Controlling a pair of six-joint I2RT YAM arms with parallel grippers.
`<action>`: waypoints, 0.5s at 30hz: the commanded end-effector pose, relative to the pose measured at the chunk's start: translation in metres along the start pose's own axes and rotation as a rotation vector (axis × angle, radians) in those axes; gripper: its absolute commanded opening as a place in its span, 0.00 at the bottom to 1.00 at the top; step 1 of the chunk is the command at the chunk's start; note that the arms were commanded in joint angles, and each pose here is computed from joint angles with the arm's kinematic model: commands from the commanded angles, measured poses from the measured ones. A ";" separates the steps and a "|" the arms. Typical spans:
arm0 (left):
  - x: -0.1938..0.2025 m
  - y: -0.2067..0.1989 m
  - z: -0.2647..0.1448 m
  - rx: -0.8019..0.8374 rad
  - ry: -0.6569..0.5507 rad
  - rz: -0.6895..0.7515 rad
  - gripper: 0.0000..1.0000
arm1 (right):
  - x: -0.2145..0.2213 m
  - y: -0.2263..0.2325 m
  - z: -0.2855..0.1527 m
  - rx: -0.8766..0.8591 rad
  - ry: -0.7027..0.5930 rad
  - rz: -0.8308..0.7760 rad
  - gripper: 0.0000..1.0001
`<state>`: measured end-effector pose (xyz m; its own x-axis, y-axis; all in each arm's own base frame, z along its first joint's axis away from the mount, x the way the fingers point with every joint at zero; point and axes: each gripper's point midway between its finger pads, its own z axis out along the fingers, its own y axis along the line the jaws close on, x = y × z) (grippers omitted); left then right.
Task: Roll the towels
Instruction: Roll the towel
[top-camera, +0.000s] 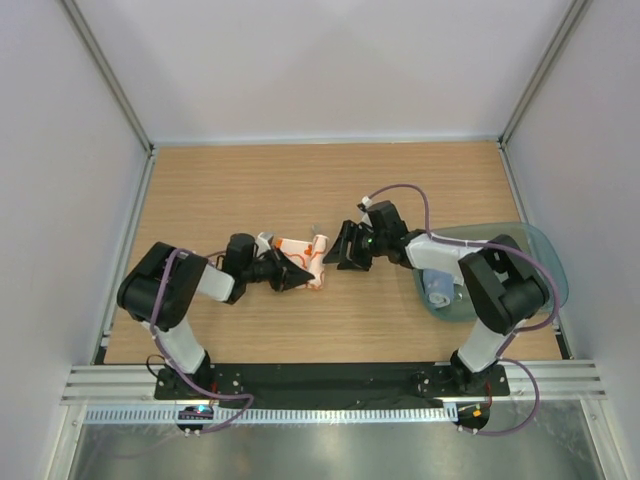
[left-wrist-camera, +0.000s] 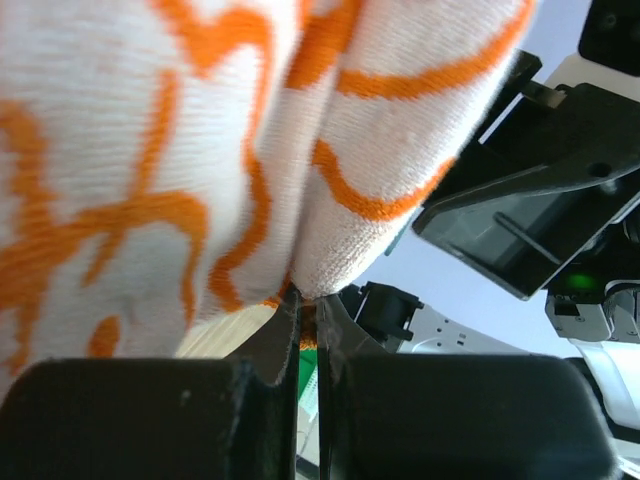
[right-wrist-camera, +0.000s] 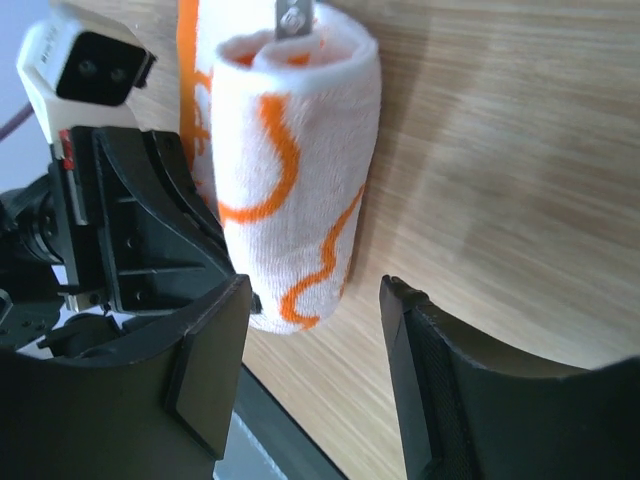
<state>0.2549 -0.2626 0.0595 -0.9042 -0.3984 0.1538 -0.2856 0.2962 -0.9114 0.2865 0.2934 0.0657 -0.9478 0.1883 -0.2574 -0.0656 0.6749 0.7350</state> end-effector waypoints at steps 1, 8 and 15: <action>0.001 0.003 -0.003 0.021 0.019 -0.028 0.00 | -0.019 0.017 0.009 -0.095 -0.081 -0.008 0.62; -0.005 0.020 -0.007 0.003 0.012 -0.091 0.00 | -0.029 0.018 0.027 -0.122 -0.088 -0.004 0.64; -0.012 0.027 -0.010 0.000 0.021 -0.137 0.00 | -0.025 0.015 0.040 -0.114 -0.062 -0.015 0.65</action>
<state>0.2549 -0.2454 0.0404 -0.8716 -0.4198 0.2530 -0.3807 0.2549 -0.8889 0.3071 0.3112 0.0385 -0.9429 0.2274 -0.2434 -0.0464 0.6340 0.7719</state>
